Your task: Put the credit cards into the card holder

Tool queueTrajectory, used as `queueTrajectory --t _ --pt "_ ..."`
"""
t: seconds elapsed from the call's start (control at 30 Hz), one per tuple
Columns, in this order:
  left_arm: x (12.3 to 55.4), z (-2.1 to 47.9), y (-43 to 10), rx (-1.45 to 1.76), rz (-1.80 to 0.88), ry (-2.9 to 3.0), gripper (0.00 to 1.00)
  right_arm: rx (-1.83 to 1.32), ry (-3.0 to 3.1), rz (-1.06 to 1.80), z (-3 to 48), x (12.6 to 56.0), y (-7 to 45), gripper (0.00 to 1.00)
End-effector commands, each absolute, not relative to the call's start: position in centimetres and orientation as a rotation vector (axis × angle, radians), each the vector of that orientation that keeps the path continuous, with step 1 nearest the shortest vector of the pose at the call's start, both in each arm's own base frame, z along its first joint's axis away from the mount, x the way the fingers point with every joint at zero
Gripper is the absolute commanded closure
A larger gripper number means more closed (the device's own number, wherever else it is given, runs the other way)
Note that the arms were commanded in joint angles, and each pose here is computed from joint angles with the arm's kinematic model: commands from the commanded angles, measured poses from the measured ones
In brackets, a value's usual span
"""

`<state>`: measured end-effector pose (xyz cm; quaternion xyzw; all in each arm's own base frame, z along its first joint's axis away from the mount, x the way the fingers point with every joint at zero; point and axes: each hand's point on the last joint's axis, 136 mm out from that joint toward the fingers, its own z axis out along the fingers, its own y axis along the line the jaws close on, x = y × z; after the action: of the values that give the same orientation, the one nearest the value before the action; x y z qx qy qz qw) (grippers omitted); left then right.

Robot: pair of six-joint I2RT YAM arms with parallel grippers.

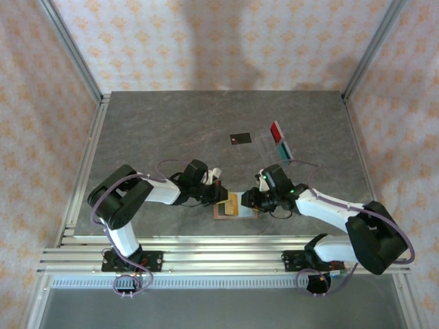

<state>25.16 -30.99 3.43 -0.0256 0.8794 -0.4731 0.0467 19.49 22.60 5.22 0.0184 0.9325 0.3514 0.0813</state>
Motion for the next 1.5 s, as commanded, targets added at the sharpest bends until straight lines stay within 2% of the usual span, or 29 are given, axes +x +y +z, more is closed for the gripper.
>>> queueTrajectory --t 0.0,0.47,0.77,0.97,1.13,1.47 --pt "25.5 3.1 -31.4 -0.087 -1.467 2.645 1.00 0.036 2.765 1.075 5.7 19.8 23.2 0.63" --pt "25.2 1.3 -31.1 -0.039 -1.404 2.687 1.00 0.143 2.777 0.930 5.6 21.3 19.2 0.61" --pt "25.3 1.1 -31.2 -0.037 -1.414 2.684 1.00 0.055 2.855 0.856 2.7 21.8 19.3 0.56" --pt "25.7 1.2 -31.6 -0.047 -1.436 2.664 1.00 0.043 2.866 1.012 1.7 21.4 20.9 0.61" --pt "26.0 2.4 -32.3 -0.060 -1.520 2.604 1.00 0.055 2.868 1.019 1.5 21.2 20.9 0.67" --pt "26.2 3.4 -32.6 -0.045 -1.576 2.543 1.00 0.069 2.865 0.968 2.0 21.1 20.1 0.67"
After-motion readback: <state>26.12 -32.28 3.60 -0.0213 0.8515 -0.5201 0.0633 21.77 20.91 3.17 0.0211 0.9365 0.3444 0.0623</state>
